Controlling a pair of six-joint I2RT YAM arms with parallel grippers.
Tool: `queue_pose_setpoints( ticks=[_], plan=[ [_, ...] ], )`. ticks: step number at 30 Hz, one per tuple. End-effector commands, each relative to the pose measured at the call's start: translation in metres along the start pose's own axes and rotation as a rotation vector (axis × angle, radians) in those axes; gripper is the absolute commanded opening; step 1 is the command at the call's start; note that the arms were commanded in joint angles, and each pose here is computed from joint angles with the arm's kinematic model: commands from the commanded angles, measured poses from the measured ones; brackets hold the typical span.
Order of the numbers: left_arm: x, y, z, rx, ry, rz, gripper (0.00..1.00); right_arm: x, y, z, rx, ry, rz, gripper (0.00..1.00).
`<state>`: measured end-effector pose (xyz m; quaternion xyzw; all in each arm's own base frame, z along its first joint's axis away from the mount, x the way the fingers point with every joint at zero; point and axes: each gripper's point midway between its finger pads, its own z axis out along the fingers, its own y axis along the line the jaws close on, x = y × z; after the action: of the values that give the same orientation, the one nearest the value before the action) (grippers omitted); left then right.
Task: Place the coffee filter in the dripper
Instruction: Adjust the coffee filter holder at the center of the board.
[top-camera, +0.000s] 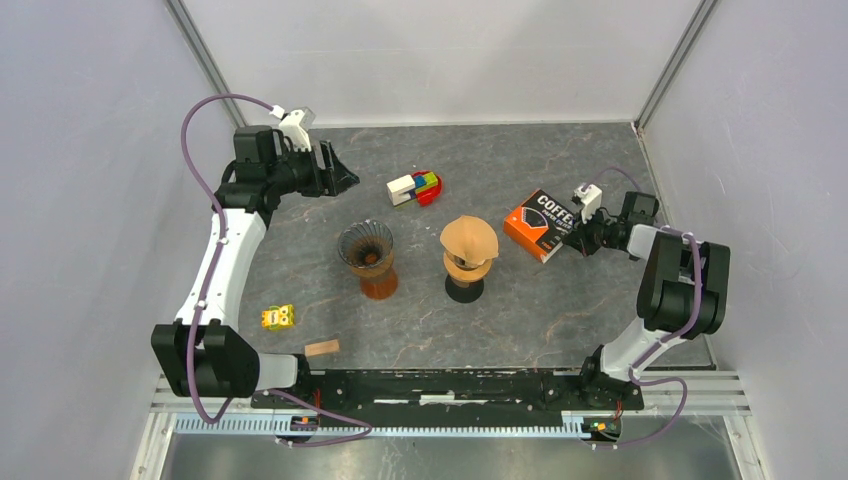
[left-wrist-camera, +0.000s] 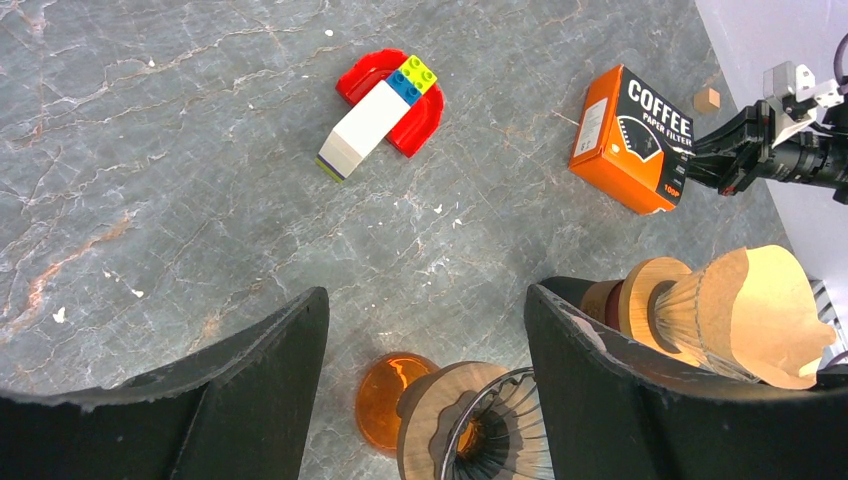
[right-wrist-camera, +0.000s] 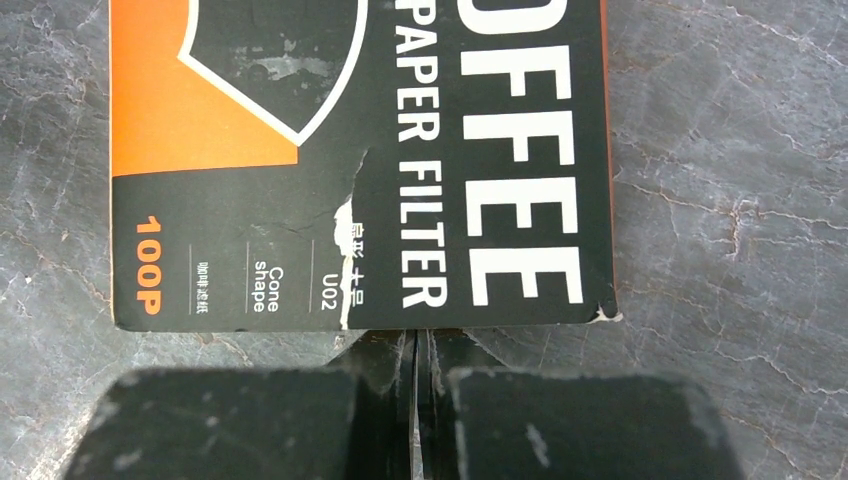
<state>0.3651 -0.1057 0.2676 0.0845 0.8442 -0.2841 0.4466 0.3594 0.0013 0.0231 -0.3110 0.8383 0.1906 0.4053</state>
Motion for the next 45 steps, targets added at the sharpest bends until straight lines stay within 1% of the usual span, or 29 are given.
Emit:
queue_pose_setpoints(
  ticks=[1, 8, 9, 10, 11, 13, 14, 15, 19, 25, 28, 35, 40, 45],
  plan=[
    [-0.010, -0.004, -0.001, 0.006, -0.038, 0.015, 0.79, -0.018, 0.001, -0.009, 0.004, -0.050, -0.107, 0.00],
    [-0.007, 0.000, -0.002, -0.013, -0.034, 0.036, 0.79, -0.002, 0.017, -0.023, 0.025, -0.010, -0.339, 0.00],
    [-0.006, 0.001, -0.001, -0.014, -0.031, 0.036, 0.79, -0.001, 0.018, -0.025, 0.030, -0.008, -0.365, 0.04],
    [-0.005, 0.002, -0.001, -0.015, -0.029, 0.034, 0.79, 0.000, 0.019, -0.026, 0.038, -0.008, -0.388, 0.11],
    [-0.006, 0.002, 0.000, -0.014, -0.030, 0.034, 0.79, 0.000, 0.020, -0.027, 0.041, -0.009, -0.418, 0.19],
    [-0.006, 0.003, 0.000, -0.016, -0.029, 0.036, 0.79, -0.002, 0.018, -0.028, 0.056, -0.017, -0.456, 0.38],
    [-0.007, 0.003, 0.000, -0.017, -0.032, 0.042, 0.79, -0.001, 0.017, -0.028, 0.064, -0.014, -0.472, 0.42],
    [-0.007, 0.003, -0.001, -0.021, -0.034, 0.048, 0.79, -0.001, 0.015, -0.027, 0.071, -0.010, -0.494, 0.43],
    [-0.006, 0.006, -0.003, -0.039, -0.037, 0.069, 0.79, 0.001, 0.008, -0.020, 0.054, 0.016, -0.509, 0.44],
    [-0.003, 0.011, -0.003, -0.060, -0.046, 0.086, 0.79, -0.011, 0.005, -0.005, 0.003, -0.009, -0.498, 0.47],
    [-0.003, 0.010, -0.004, -0.061, -0.050, 0.087, 0.79, -0.022, 0.007, 0.000, -0.012, -0.047, -0.477, 0.49],
    [-0.003, 0.010, -0.007, -0.067, -0.055, 0.106, 0.79, -0.044, 0.017, 0.001, -0.040, -0.125, -0.467, 0.59],
    [-0.004, 0.010, -0.003, -0.051, -0.050, 0.118, 0.79, -0.060, 0.019, -0.002, -0.008, -0.175, -0.471, 0.60],
    [-0.010, 0.009, 0.004, -0.051, -0.051, 0.180, 0.79, -0.082, 0.019, -0.006, 0.019, -0.254, -0.407, 0.60]
  ],
)
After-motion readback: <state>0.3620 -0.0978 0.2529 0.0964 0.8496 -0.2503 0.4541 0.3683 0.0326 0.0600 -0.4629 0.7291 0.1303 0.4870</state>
